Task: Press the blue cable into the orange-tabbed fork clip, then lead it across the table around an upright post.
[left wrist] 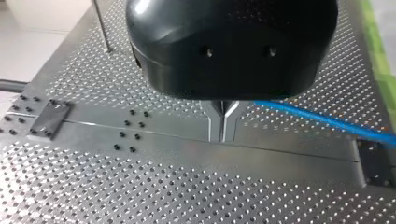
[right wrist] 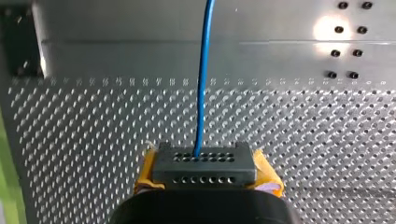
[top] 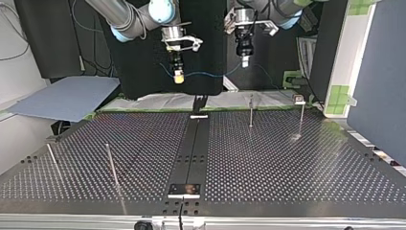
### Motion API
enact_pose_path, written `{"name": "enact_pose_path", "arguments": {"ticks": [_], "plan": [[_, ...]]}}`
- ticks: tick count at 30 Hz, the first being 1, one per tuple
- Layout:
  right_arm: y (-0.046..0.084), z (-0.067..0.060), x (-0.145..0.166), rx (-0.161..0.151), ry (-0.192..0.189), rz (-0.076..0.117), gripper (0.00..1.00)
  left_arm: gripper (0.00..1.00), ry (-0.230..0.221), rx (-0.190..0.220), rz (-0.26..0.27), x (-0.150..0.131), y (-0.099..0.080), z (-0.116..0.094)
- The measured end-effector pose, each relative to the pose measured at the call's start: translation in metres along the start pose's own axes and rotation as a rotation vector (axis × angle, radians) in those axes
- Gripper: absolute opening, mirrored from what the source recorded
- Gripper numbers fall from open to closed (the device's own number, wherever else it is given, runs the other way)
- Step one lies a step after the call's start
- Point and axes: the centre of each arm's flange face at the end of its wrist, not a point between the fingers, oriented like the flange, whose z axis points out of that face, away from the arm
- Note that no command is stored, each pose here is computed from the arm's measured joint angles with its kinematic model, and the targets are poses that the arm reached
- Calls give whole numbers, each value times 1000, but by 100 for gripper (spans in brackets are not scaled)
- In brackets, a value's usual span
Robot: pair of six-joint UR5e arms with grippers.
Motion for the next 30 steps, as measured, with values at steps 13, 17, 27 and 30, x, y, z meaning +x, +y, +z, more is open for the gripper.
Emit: {"name": "enact_pose_path", "arguments": {"ticks": [13, 17, 27, 30], "plan": [[9, 24, -53, 6, -9, 28, 0, 0, 50, -8, 52, 36, 35, 32], [17, 36, -52, 8, -6, 32, 0, 0, 64, -10, 64, 41, 45, 41], [21, 63, -40, 79, 16, 80, 0, 0, 56, -65, 84, 40, 75, 65], [23, 67, -38, 92, 15, 84, 0, 0, 56, -66, 83, 45, 82, 70]]}}
